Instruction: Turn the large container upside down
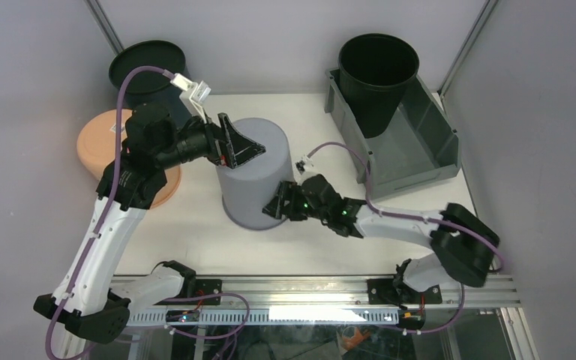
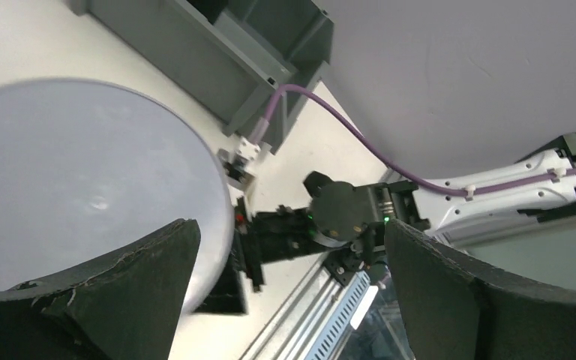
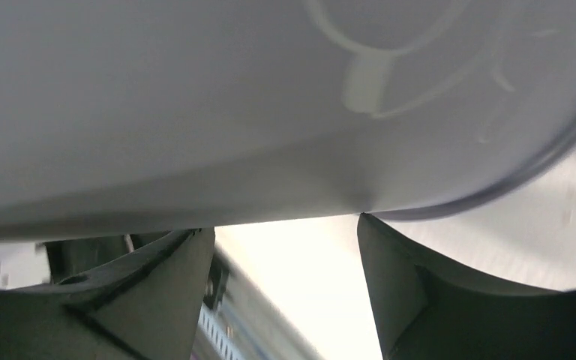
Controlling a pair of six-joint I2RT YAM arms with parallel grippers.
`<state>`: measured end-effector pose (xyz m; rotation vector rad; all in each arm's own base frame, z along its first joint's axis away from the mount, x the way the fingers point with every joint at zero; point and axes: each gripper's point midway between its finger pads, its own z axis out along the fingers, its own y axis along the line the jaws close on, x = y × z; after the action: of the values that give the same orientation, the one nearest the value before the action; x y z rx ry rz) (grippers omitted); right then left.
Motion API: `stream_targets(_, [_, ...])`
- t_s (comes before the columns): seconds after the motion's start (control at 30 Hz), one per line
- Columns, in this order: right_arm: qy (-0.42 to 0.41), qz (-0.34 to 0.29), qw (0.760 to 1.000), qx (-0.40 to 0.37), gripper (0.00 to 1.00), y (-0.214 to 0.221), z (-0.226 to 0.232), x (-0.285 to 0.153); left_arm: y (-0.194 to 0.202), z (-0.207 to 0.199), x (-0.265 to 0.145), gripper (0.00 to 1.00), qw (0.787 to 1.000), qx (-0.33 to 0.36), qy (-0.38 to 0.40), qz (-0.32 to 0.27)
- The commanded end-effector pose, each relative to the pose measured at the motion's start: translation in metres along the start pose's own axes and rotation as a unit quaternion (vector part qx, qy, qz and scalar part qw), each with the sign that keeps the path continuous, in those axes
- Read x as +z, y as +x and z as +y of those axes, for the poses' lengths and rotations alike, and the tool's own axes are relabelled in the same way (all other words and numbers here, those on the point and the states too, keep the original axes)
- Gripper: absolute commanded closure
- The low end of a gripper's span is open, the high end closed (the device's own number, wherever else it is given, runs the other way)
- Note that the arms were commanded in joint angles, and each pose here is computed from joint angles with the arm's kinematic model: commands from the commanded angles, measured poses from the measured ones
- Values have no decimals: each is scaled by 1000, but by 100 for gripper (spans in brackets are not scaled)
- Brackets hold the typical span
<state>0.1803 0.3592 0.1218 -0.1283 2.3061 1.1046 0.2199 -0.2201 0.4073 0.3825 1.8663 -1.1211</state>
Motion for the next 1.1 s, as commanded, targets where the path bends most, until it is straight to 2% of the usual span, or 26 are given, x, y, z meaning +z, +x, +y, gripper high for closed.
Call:
stream_targets(0.0, [-65, -113, 992, 5, 27, -97, 46, 39, -17, -3, -19, 1, 998, -2, -33, -54])
stream_targets(0.13, [-85, -147, 985, 19, 27, -159, 64, 82, -32, -1, -34, 1, 993, -16, -70, -93])
stream_targets(0.27, [-98, -144, 983, 50, 27, -182, 76, 122, -47, 4, -53, 1, 984, -21, -119, -131])
stream_targets(0.37, [-120, -129, 983, 52, 27, -162, 90, 132, -49, 22, -62, 1, 974, -35, -174, -144])
stream_targets(0.47, [-140, -109, 983, 50, 27, -128, 104, 137, -41, 40, -60, 1, 967, -48, -216, -130])
stream_targets(0.6, [-173, -90, 980, 39, 27, -91, 127, 154, -34, 45, -48, 1, 970, -51, -212, -102])
stream_targets(0.77, [-188, -96, 977, 37, 27, -92, 135, 184, -32, 41, -49, 1, 972, -55, -205, -102])
stream_targets(0.97, [-164, -132, 976, 53, 27, -139, 122, 224, -30, 32, -57, 1, 974, -64, -191, -109])
stream_targets(1.0, [-148, -155, 970, 113, 26, -157, 113, 232, -28, 30, -57, 1, 974, -67, -186, -108])
stream_targets(1.07, [-145, -174, 964, 138, 26, -184, 101, 242, -27, 27, -59, 1, 975, -69, -180, -108])
